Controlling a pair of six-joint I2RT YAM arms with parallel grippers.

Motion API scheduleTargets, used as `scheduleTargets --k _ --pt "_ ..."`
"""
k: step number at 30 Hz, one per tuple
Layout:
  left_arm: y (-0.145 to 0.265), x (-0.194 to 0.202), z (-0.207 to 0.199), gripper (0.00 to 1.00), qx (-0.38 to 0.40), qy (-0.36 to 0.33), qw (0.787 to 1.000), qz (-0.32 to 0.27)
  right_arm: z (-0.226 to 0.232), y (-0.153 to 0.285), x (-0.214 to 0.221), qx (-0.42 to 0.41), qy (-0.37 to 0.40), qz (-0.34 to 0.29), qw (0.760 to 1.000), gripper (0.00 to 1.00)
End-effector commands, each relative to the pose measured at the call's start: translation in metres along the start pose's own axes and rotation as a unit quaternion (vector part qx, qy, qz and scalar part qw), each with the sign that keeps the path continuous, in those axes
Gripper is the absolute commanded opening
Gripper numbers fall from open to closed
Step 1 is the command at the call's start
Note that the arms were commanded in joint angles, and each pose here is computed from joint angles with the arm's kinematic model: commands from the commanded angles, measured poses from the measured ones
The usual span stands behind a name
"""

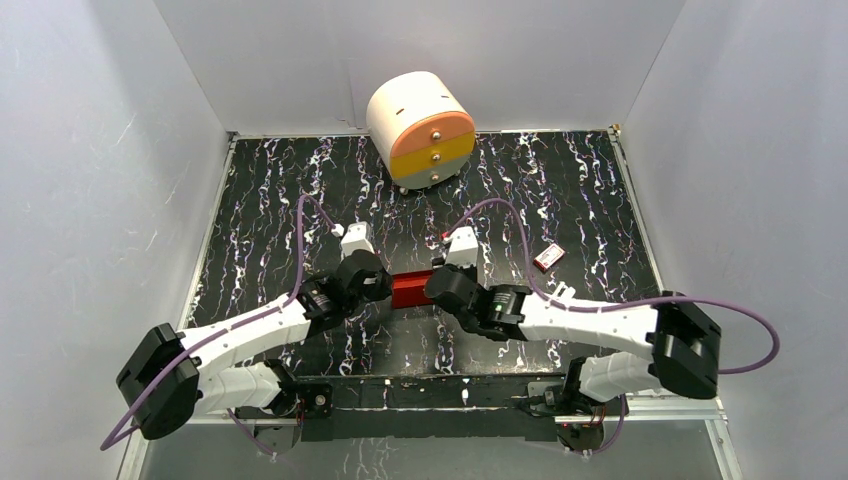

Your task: Fold the paper box

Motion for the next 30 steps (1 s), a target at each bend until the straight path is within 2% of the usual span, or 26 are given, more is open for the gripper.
scheduleTargets --k 1,5,8,11,13,18,22,26,30 --pt "0.001 0.035 0.054 0.0 -0.099 -0.065 0.99 0.071 -0.007 0.017 -0.023 -0.035 0.009 -0.06 0.998 0.52" --pt "0.001 0.035 0.054 0.0 -0.095 -0.072 0.99 0.071 -0.017 0.029 -0.03 -0.075 0.094 -0.101 0.988 0.72" --pt "0.002 0.035 0.053 0.0 -0.089 -0.077 0.991 0.069 -0.018 0.035 -0.036 -0.121 0.222 -0.143 0.957 0.87" --pt "0.002 0.035 0.054 0.0 -0.086 -0.082 0.99 0.069 -0.016 0.035 -0.034 -0.153 0.335 -0.157 0.916 0.96" --pt "0.003 0.035 0.054 0.0 -0.084 -0.086 0.99 0.069 -0.014 0.036 -0.031 -0.176 0.393 -0.164 0.887 0.97" --pt "0.004 0.036 0.054 0.0 -0.077 -0.091 0.991 0.065 -0.015 0.034 -0.025 -0.206 0.48 -0.192 0.831 0.99" --pt "0.006 0.036 0.055 0.0 -0.072 -0.093 0.991 0.062 -0.02 0.031 -0.025 -0.228 0.518 -0.222 0.794 0.99" --pt "0.006 0.037 0.057 0.0 -0.072 -0.096 0.991 0.06 -0.033 0.016 -0.026 -0.248 0.533 -0.23 0.776 0.97" --pt "0.006 0.036 0.056 0.0 -0.069 -0.099 0.991 0.056 -0.043 0.0 -0.02 -0.281 0.528 -0.216 0.772 0.96"
Point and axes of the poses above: each gripper's point midway between its finger pads, its own y axis back along the fingers, its own z axis along the line the jaws close on, x = y × z, the point moved 6 cm from there along y, back along the fingers, and after that the axes turned 14 degrees about y, right-handed, at the moved point
